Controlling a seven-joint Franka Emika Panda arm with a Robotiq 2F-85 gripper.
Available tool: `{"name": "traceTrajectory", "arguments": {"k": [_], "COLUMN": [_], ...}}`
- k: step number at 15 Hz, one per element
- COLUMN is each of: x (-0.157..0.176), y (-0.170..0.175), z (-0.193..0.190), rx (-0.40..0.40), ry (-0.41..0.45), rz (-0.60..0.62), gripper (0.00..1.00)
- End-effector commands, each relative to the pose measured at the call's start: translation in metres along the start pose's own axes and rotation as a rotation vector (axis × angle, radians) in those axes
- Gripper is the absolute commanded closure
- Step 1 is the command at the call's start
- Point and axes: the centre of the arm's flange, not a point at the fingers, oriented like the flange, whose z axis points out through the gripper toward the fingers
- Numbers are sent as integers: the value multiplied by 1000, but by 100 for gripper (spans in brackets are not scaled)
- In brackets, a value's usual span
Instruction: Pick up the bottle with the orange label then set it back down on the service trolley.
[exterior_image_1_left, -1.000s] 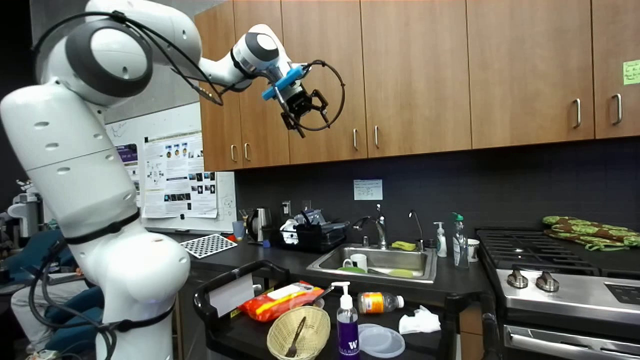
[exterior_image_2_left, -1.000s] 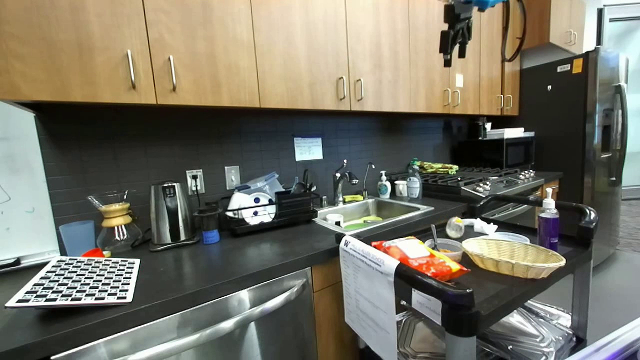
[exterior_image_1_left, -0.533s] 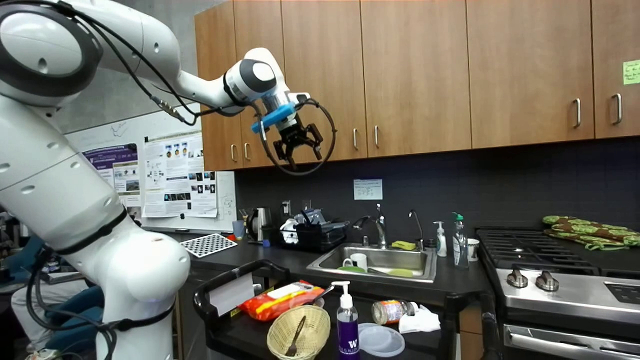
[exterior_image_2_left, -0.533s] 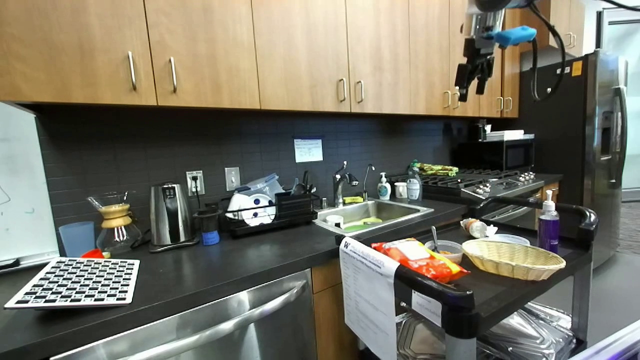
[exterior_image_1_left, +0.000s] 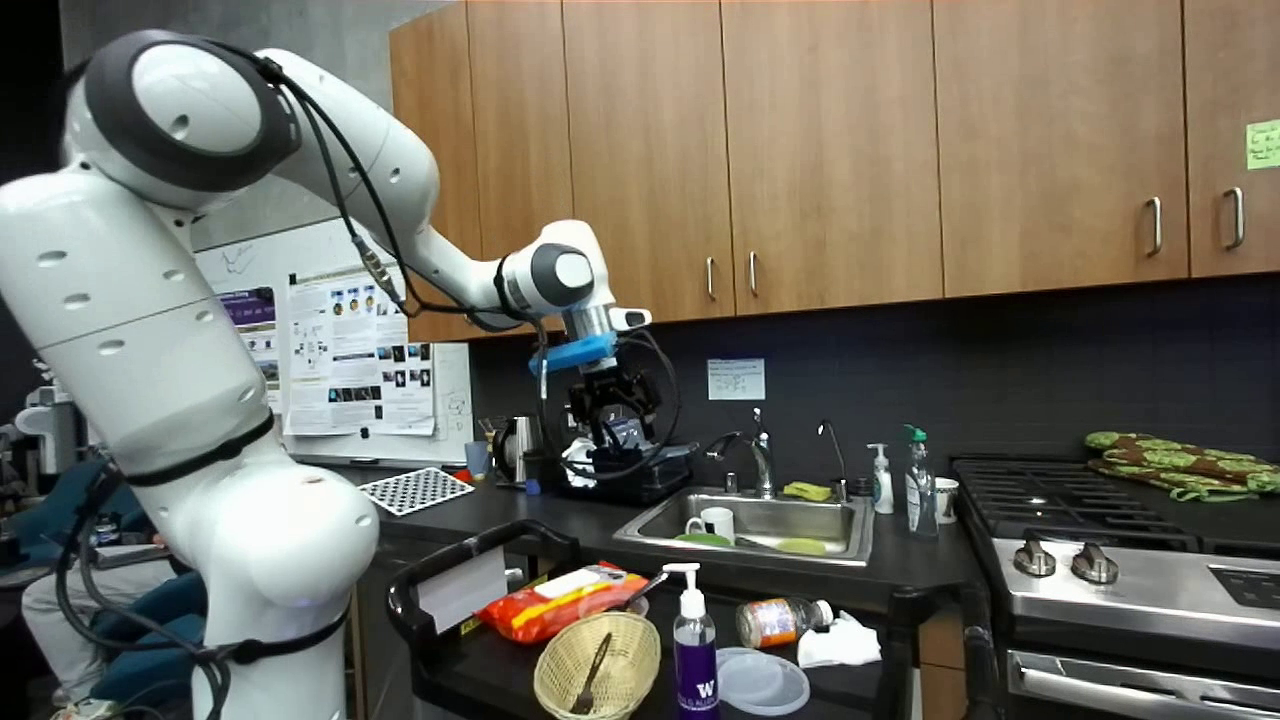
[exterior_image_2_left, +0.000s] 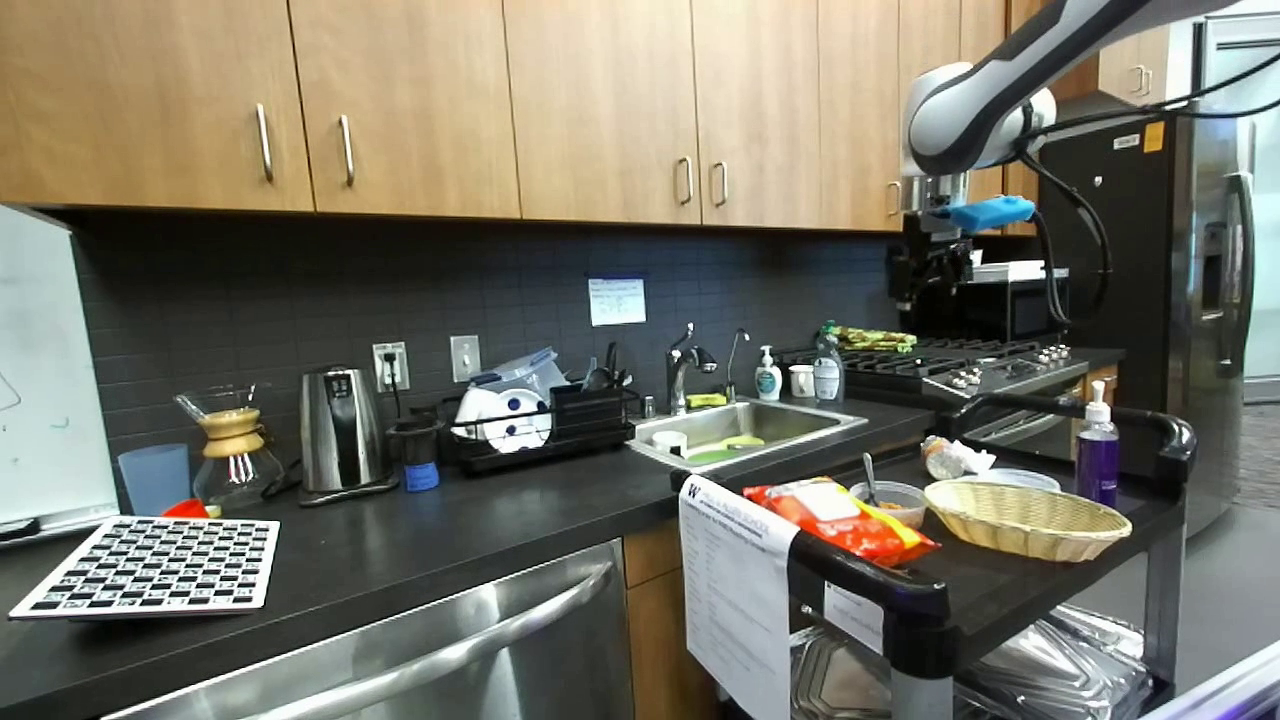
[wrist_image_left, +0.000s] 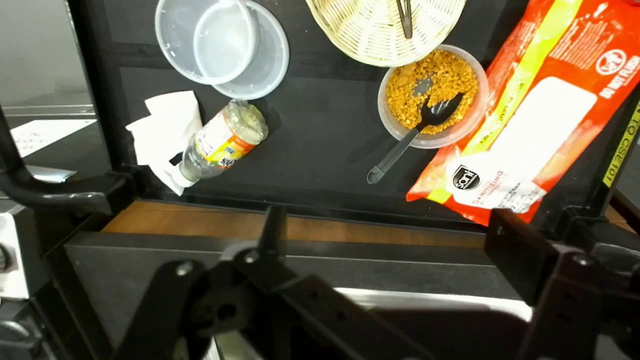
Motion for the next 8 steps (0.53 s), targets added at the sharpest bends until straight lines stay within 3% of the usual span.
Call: {"name": "traceTrajectory", "arguments": {"k": [1,8], "x": [47,105], "y": [17,89], "z": [39,112], "rx": [47,106], "ry": [-44,-159], "rz": [72,241], "gripper": [0,0]}}
